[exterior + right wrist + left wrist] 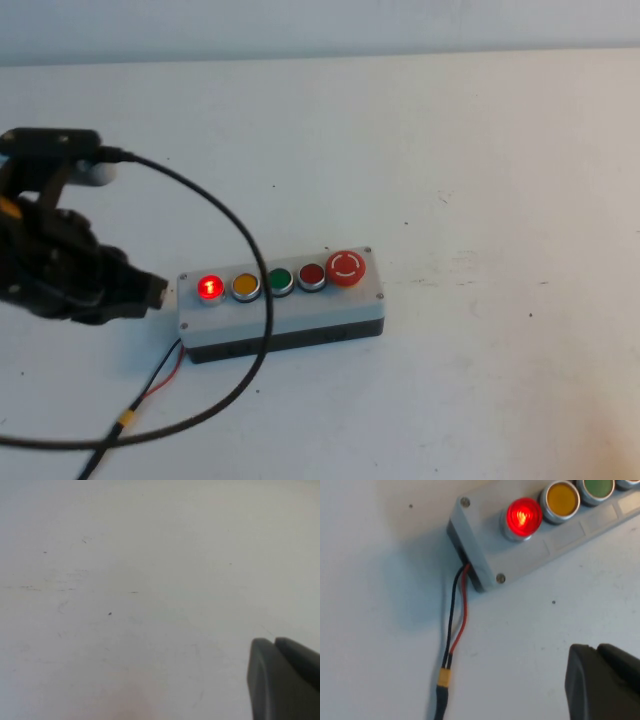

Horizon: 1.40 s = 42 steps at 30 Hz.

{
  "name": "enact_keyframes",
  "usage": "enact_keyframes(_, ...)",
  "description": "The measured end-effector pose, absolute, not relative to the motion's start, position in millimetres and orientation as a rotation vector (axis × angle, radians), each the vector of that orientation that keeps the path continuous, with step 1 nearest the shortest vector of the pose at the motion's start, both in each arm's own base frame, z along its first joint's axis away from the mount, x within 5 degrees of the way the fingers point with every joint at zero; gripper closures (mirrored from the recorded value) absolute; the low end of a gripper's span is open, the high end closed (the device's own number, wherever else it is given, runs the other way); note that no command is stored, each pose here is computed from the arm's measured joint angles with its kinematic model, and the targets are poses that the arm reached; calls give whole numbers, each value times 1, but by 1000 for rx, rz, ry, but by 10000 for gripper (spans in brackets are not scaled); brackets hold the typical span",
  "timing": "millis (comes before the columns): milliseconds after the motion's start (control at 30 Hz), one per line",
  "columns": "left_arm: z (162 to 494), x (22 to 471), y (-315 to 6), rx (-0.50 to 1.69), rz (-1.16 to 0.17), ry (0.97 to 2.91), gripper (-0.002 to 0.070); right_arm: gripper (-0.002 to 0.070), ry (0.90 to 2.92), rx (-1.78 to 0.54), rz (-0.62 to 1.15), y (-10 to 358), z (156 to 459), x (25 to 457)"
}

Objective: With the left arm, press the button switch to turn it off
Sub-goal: Press the button to turn off

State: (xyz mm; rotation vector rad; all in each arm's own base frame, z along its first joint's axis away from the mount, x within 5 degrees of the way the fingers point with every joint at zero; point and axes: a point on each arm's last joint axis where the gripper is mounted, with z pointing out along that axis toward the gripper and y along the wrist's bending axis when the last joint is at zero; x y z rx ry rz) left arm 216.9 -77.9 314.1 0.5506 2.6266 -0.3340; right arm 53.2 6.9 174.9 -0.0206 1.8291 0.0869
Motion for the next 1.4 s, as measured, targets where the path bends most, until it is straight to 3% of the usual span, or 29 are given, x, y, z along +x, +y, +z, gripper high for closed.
enact_keyframes(267, 309, 276, -123, 773, -200, 2707, 677, 692, 1829, -21, 87, 7, 175, 53)
enact_keyframes(433, 296, 300, -135, 803, -186, 2780, 677, 692, 1829, -21, 87, 7, 175, 53)
enact_keyframes(733, 261, 320, -141, 829, -141, 2872, 677, 692, 1829, -21, 87, 7, 175, 53)
enact_keyframes(1400, 246, 331, -143, 850, -98, 2902, 677, 692, 1829, -21, 87, 7, 175, 53)
